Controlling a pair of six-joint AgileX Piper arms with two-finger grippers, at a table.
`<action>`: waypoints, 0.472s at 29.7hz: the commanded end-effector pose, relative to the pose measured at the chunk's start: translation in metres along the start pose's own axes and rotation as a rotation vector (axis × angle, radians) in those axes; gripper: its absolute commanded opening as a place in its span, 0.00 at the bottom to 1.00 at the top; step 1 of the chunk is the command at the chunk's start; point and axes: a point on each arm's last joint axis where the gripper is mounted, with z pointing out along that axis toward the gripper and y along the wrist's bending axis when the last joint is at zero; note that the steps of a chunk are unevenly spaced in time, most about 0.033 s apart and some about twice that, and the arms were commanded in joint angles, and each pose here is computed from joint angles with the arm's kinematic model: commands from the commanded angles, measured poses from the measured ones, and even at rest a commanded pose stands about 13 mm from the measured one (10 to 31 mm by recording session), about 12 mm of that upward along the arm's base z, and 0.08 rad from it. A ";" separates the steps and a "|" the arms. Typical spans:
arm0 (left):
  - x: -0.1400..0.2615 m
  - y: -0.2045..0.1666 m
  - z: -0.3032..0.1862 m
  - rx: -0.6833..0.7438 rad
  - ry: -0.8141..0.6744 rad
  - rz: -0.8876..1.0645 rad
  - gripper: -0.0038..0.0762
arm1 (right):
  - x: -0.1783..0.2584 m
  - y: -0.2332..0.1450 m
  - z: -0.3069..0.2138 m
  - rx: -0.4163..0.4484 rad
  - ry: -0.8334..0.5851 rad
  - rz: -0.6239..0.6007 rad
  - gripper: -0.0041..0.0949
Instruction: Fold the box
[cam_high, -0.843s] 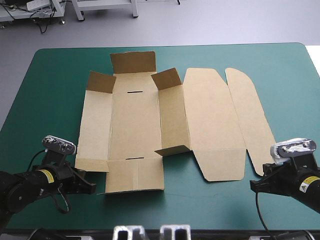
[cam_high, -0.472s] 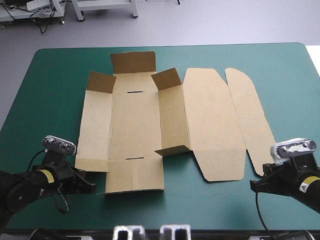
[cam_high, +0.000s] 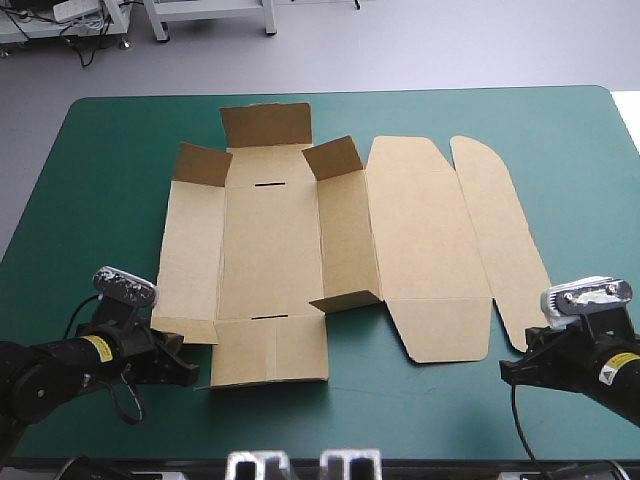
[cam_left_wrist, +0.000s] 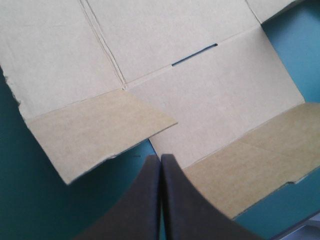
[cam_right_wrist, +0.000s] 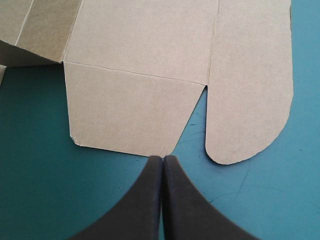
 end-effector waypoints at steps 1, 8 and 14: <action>-0.019 -0.003 0.002 0.019 -0.060 0.001 0.04 | -0.009 0.001 -0.005 -0.002 -0.068 -0.010 0.03; -0.064 0.018 0.027 -0.211 -0.020 0.120 0.04 | -0.009 0.001 -0.005 -0.001 -0.068 -0.049 0.03; -0.099 0.031 0.024 -0.267 -0.030 0.116 0.07 | -0.009 0.001 -0.005 0.000 -0.068 -0.051 0.03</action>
